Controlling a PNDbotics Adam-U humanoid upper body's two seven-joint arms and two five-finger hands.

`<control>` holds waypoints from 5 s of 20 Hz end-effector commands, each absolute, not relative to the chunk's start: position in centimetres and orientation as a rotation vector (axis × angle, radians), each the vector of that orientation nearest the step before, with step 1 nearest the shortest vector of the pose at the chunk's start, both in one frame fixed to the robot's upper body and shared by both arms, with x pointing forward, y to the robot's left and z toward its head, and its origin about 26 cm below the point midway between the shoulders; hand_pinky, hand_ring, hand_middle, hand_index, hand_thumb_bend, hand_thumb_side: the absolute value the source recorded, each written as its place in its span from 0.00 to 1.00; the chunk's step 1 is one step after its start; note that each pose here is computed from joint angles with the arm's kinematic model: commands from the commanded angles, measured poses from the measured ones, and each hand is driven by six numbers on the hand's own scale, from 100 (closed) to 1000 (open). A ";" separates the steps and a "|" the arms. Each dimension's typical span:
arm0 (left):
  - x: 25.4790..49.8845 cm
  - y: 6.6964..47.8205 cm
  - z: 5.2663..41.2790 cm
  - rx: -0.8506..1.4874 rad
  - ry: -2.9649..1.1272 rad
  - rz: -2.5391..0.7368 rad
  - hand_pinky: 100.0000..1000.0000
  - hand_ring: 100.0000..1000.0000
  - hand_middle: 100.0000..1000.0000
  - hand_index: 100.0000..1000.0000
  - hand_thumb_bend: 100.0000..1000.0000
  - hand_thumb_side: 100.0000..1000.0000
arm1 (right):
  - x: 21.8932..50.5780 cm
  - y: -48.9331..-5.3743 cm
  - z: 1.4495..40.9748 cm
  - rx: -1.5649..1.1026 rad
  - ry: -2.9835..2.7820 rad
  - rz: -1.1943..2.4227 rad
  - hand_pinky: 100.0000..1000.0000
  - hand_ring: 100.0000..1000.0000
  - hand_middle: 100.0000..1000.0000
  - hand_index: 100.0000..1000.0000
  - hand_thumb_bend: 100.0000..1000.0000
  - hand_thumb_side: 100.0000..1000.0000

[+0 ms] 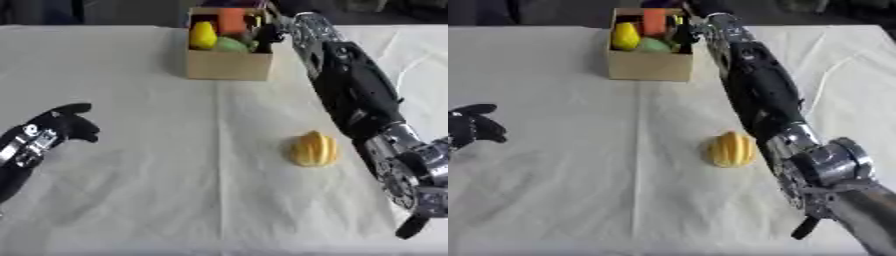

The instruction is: Pick up objects on the table and place them in the box.

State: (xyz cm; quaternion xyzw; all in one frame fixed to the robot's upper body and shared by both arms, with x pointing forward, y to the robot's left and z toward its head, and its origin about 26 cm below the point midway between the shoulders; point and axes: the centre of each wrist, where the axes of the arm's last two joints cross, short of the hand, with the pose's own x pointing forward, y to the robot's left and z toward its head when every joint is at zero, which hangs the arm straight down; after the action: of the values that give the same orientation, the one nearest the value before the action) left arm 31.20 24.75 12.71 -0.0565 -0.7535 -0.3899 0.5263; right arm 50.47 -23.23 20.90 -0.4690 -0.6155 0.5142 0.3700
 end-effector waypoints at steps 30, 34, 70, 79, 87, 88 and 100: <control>30.6 26.7 12.9 -0.010 -1.809 -0.901 0.83 0.67 0.63 0.91 0.00 0.97 | 35.0 -30.3 12.2 -0.571 -1.479 2.151 0.93 0.93 0.92 1.00 0.00 0.46; 30.6 26.7 12.9 -0.011 -1.806 -0.903 0.83 0.67 0.63 0.91 0.00 0.97 | 35.2 -31.1 11.2 -0.602 -1.448 2.152 0.95 0.94 0.92 1.00 0.00 0.38; 30.7 24.8 12.7 -0.112 -1.825 -0.891 0.83 0.64 0.61 0.91 0.00 0.98 | 50.1 -18.1 19.8 -0.935 -1.939 1.299 0.69 0.53 0.49 0.85 0.00 0.03; 30.8 24.4 12.9 -0.132 -1.827 -0.902 0.84 0.63 0.61 0.91 0.00 0.98 | 50.5 -18.0 16.3 -1.322 -1.640 1.126 0.77 0.69 0.75 0.95 0.00 0.09; 30.8 24.5 12.8 -0.131 -1.825 -0.898 0.84 0.63 0.61 0.91 0.00 0.98 | 50.6 -18.9 17.6 -1.432 -1.589 1.077 0.91 0.91 0.97 1.00 0.00 0.17; 30.8 24.5 12.8 -0.130 -1.824 -0.897 0.84 0.63 0.61 0.91 0.00 0.98 | 50.6 -19.0 17.9 -1.432 -1.607 1.071 0.92 0.92 0.98 1.00 0.00 0.18; 30.5 25.4 12.0 -0.087 -1.793 -0.868 0.84 0.63 0.61 0.91 0.00 0.99 | 46.3 -24.4 23.5 -1.119 -1.989 1.190 1.00 0.98 1.00 1.00 0.00 0.00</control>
State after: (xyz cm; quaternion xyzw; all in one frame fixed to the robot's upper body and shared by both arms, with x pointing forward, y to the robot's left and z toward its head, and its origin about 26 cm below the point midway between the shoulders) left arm 30.47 25.04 11.36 -0.0485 -0.7505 -0.3650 0.5488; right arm 47.13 -23.66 19.94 -0.4227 -0.7170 0.4504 0.3230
